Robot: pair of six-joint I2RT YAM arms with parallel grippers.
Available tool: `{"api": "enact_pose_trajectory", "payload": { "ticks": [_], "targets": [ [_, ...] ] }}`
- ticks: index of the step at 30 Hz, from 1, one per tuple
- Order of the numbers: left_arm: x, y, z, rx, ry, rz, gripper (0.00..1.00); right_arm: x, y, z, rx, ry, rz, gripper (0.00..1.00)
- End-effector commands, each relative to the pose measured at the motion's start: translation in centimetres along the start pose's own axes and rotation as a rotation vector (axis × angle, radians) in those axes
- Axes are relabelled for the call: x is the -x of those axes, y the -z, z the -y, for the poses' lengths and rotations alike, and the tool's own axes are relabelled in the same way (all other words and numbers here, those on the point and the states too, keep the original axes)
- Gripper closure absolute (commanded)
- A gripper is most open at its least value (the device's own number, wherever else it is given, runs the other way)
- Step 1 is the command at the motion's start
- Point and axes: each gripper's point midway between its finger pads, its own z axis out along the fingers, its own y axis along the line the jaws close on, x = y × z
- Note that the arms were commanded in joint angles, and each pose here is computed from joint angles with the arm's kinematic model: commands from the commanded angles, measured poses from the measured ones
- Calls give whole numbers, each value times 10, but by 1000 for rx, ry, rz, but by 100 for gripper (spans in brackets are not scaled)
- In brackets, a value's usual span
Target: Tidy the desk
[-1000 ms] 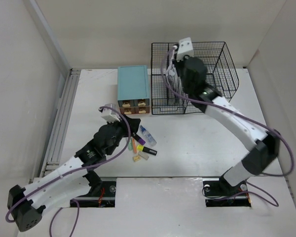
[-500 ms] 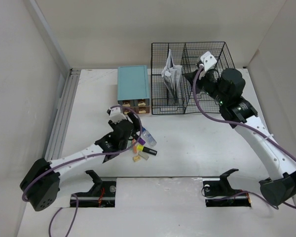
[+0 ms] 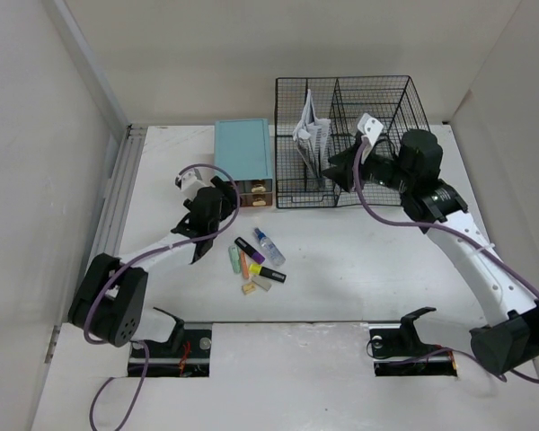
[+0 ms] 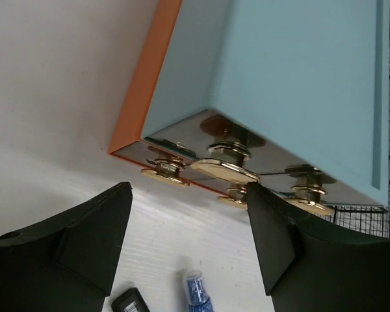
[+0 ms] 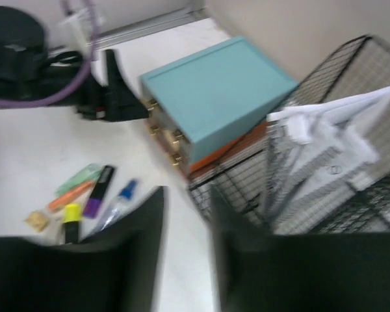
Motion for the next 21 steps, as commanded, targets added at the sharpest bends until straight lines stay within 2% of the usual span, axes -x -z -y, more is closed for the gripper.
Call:
{"api": "enact_pose_trajectory", "payload": {
  "ticks": [1,3,4,10,15,21],
  "targets": [
    [17,-10,41,-151,73,-2,31,10,5,-30,175,55,40,53],
    [18,-13,50,-178,67,-12,31,1,2,-31,195,46,12,28],
    [16,-20,47,-161,65,-16,31,1,0,-30,197,39,4,27],
    [18,-29,46,-166,73,-17,34,-7,-2,-31,209,35,-8,32],
    [30,-5,59,-241,100,7,43,-10,-5,-29,211,38,-14,32],
    [40,0,55,-227,104,35,44,-13,-7,-28,213,32,-21,32]
  ]
}}
